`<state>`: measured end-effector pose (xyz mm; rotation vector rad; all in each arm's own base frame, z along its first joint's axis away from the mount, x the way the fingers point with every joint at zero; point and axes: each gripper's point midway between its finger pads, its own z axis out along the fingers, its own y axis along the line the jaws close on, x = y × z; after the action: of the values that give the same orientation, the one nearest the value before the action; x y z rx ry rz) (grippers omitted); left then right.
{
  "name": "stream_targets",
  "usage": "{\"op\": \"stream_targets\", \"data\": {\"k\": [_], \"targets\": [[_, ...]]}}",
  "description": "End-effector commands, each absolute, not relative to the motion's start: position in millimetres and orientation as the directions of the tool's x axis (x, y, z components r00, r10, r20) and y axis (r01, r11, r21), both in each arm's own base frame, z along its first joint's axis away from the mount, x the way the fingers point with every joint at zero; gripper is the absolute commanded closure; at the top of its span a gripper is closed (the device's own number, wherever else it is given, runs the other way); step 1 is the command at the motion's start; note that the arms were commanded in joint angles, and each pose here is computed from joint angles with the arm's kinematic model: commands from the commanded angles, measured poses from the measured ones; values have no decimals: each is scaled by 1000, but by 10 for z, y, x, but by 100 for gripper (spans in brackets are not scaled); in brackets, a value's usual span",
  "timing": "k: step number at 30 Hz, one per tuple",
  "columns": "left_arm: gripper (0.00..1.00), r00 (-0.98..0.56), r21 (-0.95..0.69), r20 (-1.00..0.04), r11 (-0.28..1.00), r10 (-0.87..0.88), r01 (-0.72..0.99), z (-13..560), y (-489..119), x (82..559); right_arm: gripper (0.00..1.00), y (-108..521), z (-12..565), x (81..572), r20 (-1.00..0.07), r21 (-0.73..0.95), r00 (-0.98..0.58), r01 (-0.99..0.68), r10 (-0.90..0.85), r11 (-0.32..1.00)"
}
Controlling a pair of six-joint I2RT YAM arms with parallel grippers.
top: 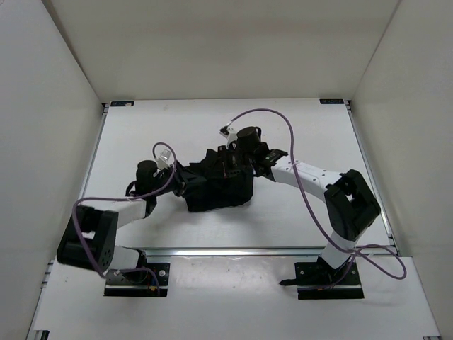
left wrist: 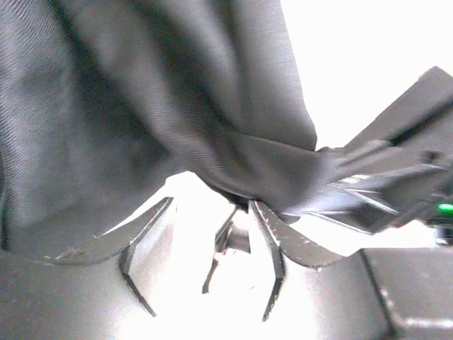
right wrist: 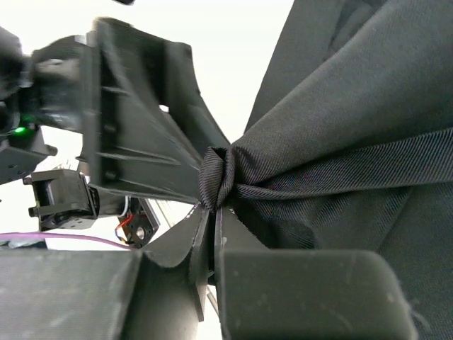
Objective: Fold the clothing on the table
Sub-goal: Fold the skirt
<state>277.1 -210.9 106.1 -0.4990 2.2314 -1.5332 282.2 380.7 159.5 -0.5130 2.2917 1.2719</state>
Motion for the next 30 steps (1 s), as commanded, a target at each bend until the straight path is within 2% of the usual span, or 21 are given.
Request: {"op": "stream_targets", "data": {"k": [1, 3, 4, 7, 8, 12, 14, 16, 18, 19, 21, 23, 25, 30], "targets": [[44, -769, -952, -201, 307, -607, 6, 1487, -1926, 2950, 99, 3885, 1957, 2804, -641, 676, -765, -605, -70, 421], [43, -708, -921, -212, 380, -674, -85, 1380, -1697, 2964, 100, 3932, 1998, 2818, -648, 671, -758, -612, -72, 418], [41, -639, -901, -289, 428, -713, -70, 1465, -1515, 3051, 100, 3970, 1953, 2774, -646, 668, -758, -618, -89, 414], [41, -550, -841, -348, 512, -759, -176, 1418, -1130, 3023, 100, 4098, 1862, 2697, -634, 670, -764, -621, -120, 406], [41, -530, -828, -385, 536, -755, -163, 1487, -1075, 3048, 100, 4153, 1802, 2652, -631, 668, -764, -624, -136, 405], [40, -530, -772, -432, 603, -730, -201, 1532, -963, 3078, 100, 4284, 1446, 2516, -585, 648, -778, -619, -232, 443], [39, -520, -765, -442, 610, -731, -208, 1568, -920, 3083, 100, 4278, 1182, 2452, -518, 637, -802, -594, -297, 491], [39, -515, -746, -451, 625, -729, -231, 1536, -856, 3096, 95, 4316, 1084, 2435, -490, 633, -808, -588, -328, 503], [38, -512, -717, -473, 651, -717, -249, 1497, -793, 3081, 76, 4341, 945, 2393, -466, 615, -808, -589, -360, 524], [37, -510, -709, -478, 657, -715, -256, 1483, -770, 3066, 72, 4338, 933, 2403, -459, 604, -807, -590, -371, 535], [37, -507, -694, -485, 667, -712, -273, 1447, -729, 3036, 67, 4287, 697, 2386, -406, 550, -817, -576, -409, 604], [36, -491, -681, -508, 679, -708, -274, 1482, -675, 3046, 70, 4285, 667, 2438, -398, 511, -823, -565, -405, 647], [35, -485, -673, -518, 686, -705, -277, 1502, -655, 3047, 68, 4176, 557, 2542, -388, 470, -837, -540, -385, 699], [34, -484, -658, -530, 698, -696, -283, 1544, -629, 3024, 61, 4298, 1297, 2667, -549, 498, -774, -605, -314, 621]]}}
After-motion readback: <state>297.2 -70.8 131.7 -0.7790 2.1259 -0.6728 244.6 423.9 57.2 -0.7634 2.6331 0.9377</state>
